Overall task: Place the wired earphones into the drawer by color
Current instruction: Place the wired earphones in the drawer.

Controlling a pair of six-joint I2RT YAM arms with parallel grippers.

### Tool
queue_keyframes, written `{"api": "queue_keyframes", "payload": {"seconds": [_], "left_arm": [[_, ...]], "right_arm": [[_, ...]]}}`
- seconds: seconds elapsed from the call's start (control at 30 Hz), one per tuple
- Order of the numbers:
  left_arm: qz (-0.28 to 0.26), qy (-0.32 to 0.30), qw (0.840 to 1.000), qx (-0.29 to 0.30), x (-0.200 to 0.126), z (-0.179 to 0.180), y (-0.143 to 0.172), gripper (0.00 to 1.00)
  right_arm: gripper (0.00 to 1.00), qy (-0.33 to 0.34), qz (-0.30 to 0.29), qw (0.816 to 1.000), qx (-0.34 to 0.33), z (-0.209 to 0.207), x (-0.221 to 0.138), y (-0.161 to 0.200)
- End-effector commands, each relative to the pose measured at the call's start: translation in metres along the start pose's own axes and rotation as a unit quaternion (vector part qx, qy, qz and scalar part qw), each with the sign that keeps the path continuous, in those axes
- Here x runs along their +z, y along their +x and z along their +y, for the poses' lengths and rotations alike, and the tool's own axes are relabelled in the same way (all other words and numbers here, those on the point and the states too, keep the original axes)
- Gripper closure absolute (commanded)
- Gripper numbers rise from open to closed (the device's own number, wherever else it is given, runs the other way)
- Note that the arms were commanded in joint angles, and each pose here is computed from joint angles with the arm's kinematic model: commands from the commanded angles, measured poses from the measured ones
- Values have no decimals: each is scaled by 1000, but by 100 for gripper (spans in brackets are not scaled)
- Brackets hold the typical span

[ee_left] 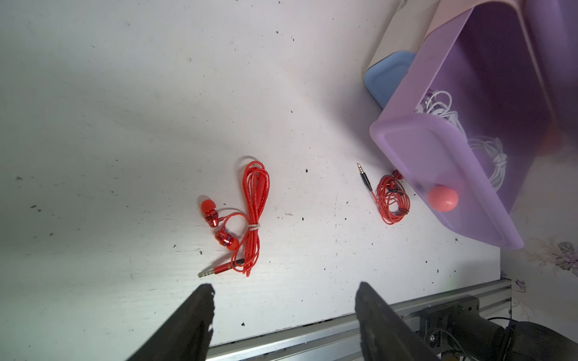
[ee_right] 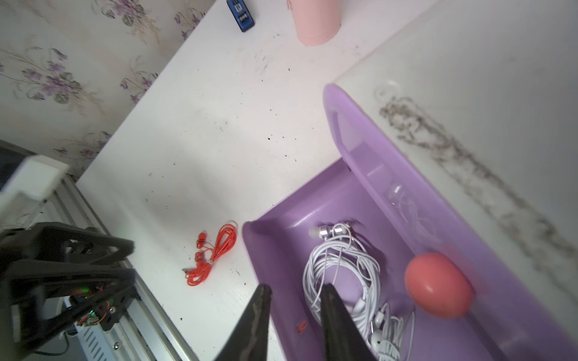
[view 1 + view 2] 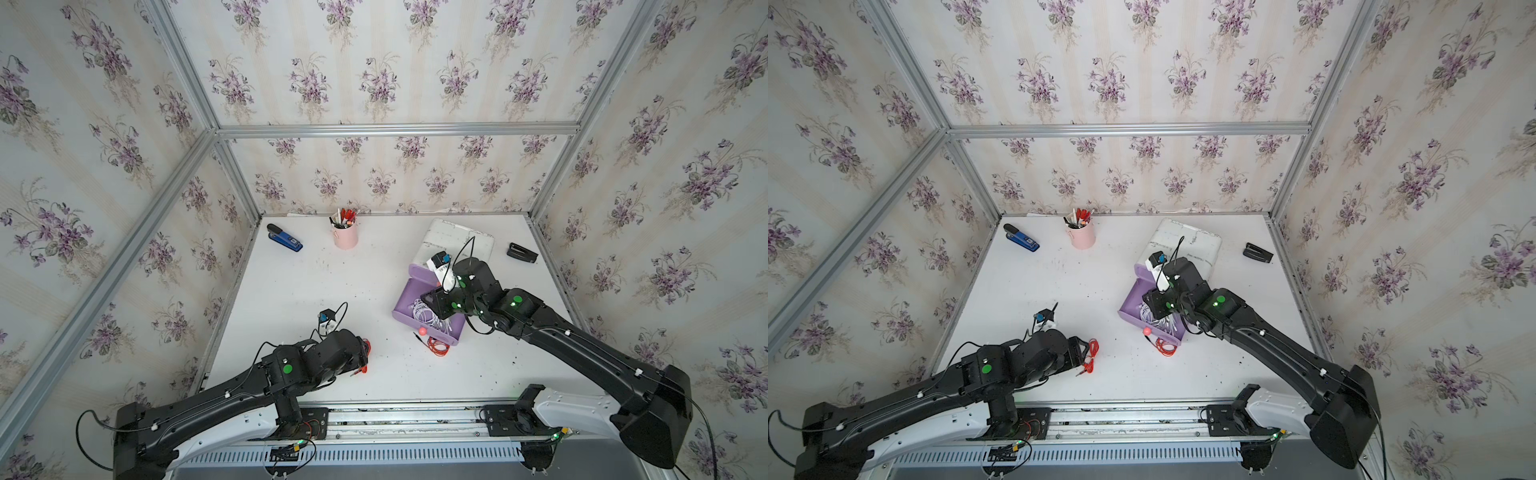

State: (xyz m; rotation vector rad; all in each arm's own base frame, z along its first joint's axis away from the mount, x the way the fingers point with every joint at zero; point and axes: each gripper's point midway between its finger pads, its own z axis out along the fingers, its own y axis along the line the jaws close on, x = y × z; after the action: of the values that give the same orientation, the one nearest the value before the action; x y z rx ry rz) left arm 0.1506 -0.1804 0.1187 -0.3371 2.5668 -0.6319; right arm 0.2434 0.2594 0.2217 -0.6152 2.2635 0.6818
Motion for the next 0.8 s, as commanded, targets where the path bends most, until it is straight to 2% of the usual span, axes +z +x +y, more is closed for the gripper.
{"api": "queue_keyframes", "payload": {"seconds": [0.0, 0.13, 0.27, 0.37, 0.47, 0.53, 0.67, 0.77], "left_arm": [[10, 70, 998, -3, 12, -34, 4, 34], [13, 102, 995, 5, 31, -54, 8, 57], [21, 97, 995, 29, 44, -68, 9, 83], [29, 99, 994, 37, 55, -79, 11, 90], [34, 101, 994, 40, 66, -88, 13, 93], [37, 99, 994, 33, 74, -91, 15, 95], [42, 96, 994, 21, 91, -97, 18, 99], [43, 108, 993, 17, 99, -108, 18, 100]], "right_arm": [[63, -25, -51, 998, 2, 13, -23, -26], [52, 6, -103, 994, 38, -5, -57, -64], [50, 111, -118, 983, 86, -63, -76, -101], [49, 139, -128, 972, 141, -116, -84, -129], [48, 153, -132, 957, 208, -178, -87, -157], [49, 162, -122, 952, 228, -210, -79, -170], [53, 149, -77, 956, 242, -240, -45, -186], [55, 150, -67, 955, 246, -257, -30, -191]]}}
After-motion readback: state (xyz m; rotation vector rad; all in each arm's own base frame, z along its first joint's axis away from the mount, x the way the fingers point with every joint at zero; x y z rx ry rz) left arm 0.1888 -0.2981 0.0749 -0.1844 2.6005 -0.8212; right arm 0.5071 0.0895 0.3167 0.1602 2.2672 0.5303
